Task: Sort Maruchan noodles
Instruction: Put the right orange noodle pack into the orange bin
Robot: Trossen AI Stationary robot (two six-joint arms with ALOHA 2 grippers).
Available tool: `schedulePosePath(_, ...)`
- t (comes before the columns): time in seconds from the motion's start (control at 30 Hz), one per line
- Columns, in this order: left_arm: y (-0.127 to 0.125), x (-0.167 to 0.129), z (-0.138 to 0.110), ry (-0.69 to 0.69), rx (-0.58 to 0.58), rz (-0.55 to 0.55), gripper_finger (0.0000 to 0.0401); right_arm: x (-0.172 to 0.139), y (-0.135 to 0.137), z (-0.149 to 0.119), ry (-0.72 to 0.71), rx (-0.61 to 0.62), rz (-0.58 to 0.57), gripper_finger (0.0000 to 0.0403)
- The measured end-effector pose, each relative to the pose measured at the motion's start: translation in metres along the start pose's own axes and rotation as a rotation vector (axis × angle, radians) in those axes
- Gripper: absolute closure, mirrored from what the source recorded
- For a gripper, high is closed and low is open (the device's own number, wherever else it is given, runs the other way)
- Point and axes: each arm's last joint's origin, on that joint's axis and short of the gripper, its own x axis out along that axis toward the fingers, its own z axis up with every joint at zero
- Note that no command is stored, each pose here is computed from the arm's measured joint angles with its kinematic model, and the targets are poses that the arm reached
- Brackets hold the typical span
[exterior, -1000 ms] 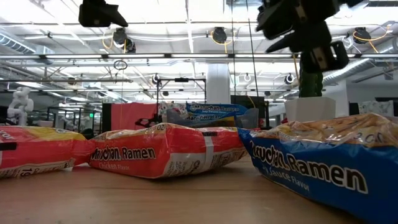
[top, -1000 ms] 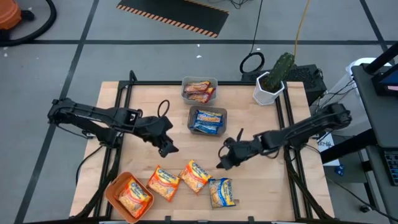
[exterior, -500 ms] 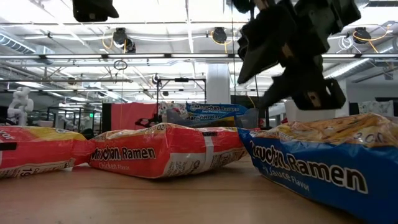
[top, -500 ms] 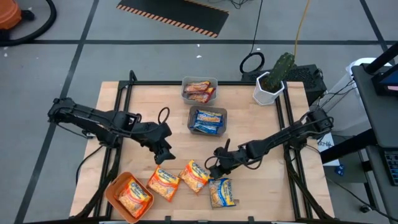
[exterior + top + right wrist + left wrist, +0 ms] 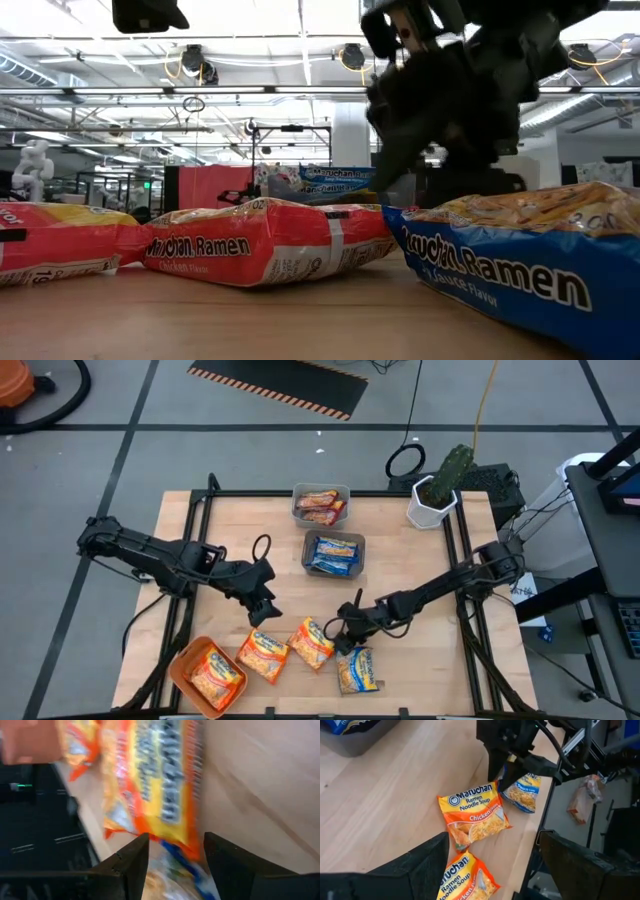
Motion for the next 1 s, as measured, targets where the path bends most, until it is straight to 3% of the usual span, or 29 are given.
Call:
schedulePosePath(0.23, 0.001, 0.000, 0.002, -0.009, 0.012, 0.003, 0.0087, 0.007, -0.003, 0.004, -0.011, -0.008, 0.015, 0.0254)
schedulePosePath(0.6, 0.006, 0.000, 0.008, -0.035, 0.053, 0.028, 0.0087, 0.004, 0.002, 0.012, -0.043, -0.006, 0.074, 0.0393)
schedulePosePath(1.0, 0.010, -0.001, 0.009, 0.002, 0.117, 0.015, 0.0087, -0.048, 0.034, 0.029, -0.193, -0.037, 0.228, 0.0402)
